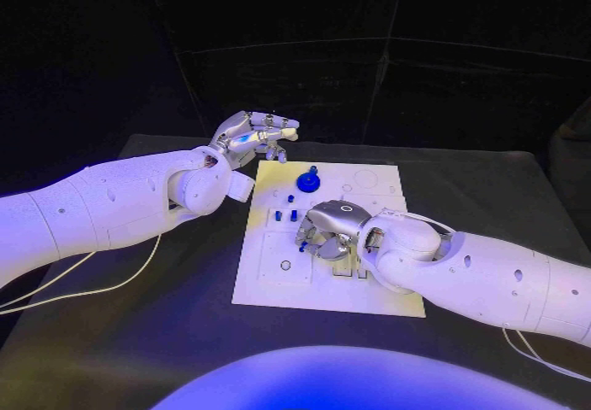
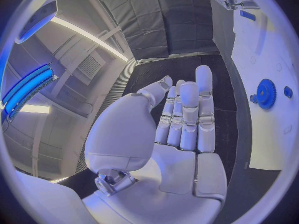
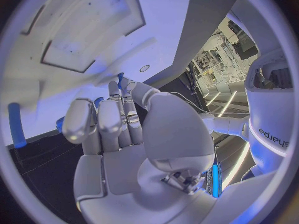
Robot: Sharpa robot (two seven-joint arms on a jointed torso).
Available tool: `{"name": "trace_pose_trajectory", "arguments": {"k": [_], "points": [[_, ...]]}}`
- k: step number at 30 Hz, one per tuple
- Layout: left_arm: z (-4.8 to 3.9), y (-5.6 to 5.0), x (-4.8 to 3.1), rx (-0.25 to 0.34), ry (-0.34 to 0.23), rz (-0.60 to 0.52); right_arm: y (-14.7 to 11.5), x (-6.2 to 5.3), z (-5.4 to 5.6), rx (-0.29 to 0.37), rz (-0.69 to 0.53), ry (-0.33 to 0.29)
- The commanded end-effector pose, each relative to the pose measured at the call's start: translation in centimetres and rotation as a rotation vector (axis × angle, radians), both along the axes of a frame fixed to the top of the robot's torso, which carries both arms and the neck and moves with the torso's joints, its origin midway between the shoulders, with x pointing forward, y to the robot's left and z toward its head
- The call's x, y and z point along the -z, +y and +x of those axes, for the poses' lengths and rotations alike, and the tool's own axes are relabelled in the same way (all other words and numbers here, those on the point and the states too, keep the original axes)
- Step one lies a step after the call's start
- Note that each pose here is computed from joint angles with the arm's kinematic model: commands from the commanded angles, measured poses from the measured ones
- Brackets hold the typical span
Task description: Assemble the parts on the task board
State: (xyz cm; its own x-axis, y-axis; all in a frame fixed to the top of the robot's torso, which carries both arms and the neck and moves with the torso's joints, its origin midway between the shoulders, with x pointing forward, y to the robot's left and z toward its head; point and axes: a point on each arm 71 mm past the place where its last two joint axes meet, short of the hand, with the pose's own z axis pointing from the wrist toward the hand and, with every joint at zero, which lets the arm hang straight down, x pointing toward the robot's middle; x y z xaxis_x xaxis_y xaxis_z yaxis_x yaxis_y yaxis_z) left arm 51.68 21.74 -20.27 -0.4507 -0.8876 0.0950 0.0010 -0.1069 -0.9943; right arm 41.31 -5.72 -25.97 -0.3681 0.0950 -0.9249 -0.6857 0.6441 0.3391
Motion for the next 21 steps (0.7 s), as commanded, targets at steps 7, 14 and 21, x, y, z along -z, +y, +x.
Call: {"name": "trace_pose_trajectory", "arguments": {"k": [7,14,21], "points": [[0.02,-0.15,-0.10,0.013,0.003,-0.011,0.51,0.17,-0.34,-0.035,-0.054,-0.047],[0.07,-0.14,-0.05,0.010,0.004,-0.009,0.63,0.30,-0.32,-0.042,-0.054,-0.043],[0.06,-0.12,0.13,0.012,0.009,-0.005,0.58,0.13,-0.21,-0.032,-0.015,-0.046]]}}
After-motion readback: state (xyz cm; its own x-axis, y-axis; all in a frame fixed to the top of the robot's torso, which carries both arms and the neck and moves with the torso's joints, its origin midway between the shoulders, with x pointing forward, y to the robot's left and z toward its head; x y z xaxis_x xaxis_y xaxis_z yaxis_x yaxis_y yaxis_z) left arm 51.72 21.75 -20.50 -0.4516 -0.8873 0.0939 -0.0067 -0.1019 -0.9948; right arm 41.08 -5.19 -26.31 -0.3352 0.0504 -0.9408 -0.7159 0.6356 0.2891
